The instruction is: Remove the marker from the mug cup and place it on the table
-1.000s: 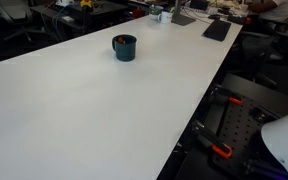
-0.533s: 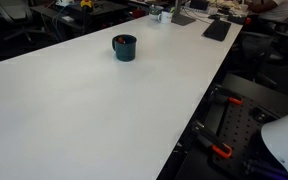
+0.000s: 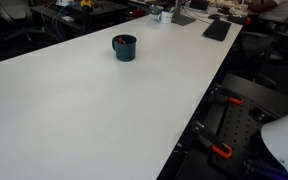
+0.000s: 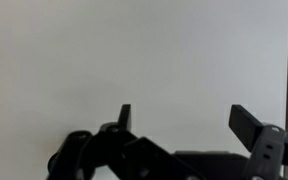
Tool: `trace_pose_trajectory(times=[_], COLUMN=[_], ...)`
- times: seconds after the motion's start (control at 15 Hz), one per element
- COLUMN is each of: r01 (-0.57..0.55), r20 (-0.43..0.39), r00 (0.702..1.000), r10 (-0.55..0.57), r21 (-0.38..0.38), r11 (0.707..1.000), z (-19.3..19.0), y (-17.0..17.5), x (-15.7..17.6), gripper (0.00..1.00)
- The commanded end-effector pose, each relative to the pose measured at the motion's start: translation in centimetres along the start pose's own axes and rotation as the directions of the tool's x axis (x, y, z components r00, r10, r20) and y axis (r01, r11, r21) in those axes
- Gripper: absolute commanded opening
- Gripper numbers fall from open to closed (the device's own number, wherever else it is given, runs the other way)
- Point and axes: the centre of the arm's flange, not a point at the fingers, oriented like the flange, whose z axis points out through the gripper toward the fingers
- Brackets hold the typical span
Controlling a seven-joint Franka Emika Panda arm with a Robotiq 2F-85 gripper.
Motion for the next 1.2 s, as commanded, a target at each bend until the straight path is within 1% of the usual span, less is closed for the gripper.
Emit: trace_pose_trajectory(times=[0.0,0.27,0.53,0.8,1.13], r01=[-0.001,-0.025,-0.084,-0.183,-0.301], r20=[0.037,0.097,0.134,0.159,0.197], r00=[0.999,0.995,0.99,0.977,0.948], r10=[-0.001,0.008,0.052,0.143,0.249], r21=[0.074,0.178,0.244,0.272,0.301], r11=[0.997,0.984,0.966,0.945,0.905], z=[0.2,1.5,3.5,5.0,6.6], y=[1.9,4.7,7.4,10.0,13.4], x=[3.6,7.1,9.8,11.5,13.1], gripper=[1.0,1.0,1.0,1.0,1.0])
